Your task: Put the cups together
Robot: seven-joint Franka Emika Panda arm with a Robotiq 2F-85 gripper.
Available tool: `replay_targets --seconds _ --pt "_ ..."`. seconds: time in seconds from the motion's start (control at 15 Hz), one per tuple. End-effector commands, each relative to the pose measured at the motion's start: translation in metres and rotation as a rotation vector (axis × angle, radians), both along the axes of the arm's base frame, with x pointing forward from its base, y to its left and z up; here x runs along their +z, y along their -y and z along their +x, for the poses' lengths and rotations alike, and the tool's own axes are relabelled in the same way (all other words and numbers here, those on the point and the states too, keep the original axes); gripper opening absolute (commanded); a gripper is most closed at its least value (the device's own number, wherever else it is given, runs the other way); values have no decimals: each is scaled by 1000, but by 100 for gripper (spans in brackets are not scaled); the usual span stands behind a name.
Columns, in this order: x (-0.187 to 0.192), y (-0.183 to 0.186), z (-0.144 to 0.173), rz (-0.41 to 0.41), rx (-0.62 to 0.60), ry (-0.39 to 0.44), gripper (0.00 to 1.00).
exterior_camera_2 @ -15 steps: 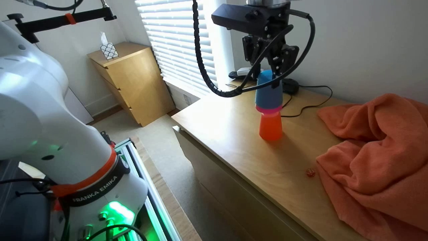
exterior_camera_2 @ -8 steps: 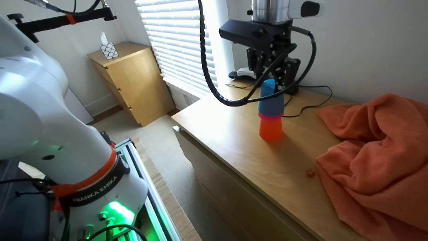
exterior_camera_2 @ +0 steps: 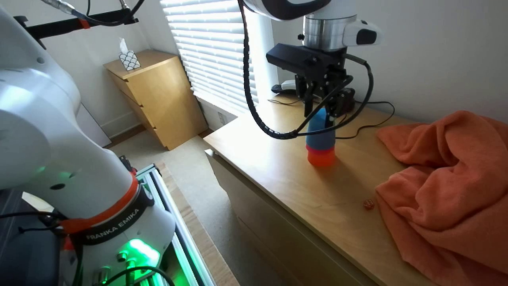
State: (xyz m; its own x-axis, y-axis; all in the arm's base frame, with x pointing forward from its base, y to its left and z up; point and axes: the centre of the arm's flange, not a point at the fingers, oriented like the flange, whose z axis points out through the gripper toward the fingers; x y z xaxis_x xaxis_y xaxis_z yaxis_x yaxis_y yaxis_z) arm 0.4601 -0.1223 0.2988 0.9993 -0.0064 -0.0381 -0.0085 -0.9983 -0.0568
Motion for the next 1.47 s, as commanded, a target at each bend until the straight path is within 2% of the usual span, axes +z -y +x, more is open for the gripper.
replay_targets --seconds 0.0,0.33,0.4,0.47,0.6,0.93,1.27,1.33,1.4 --pt "-28 1 8 -1 4 -18 39" --pt "-40 2 13 -13 5 -19 39" --pt "-38 2 13 -13 -5 -11 89" --pt "-32 1 12 -6 -4 -9 90" --pt "-18 -3 8 -8 1 9 99" --pt "51 -9 -12 -54 19 114 100" --pt "113 -6 -31 -76 -37 233 100" --pt "121 -6 -32 -59 -76 243 100" --pt "105 -3 -10 -67 -30 238 100"
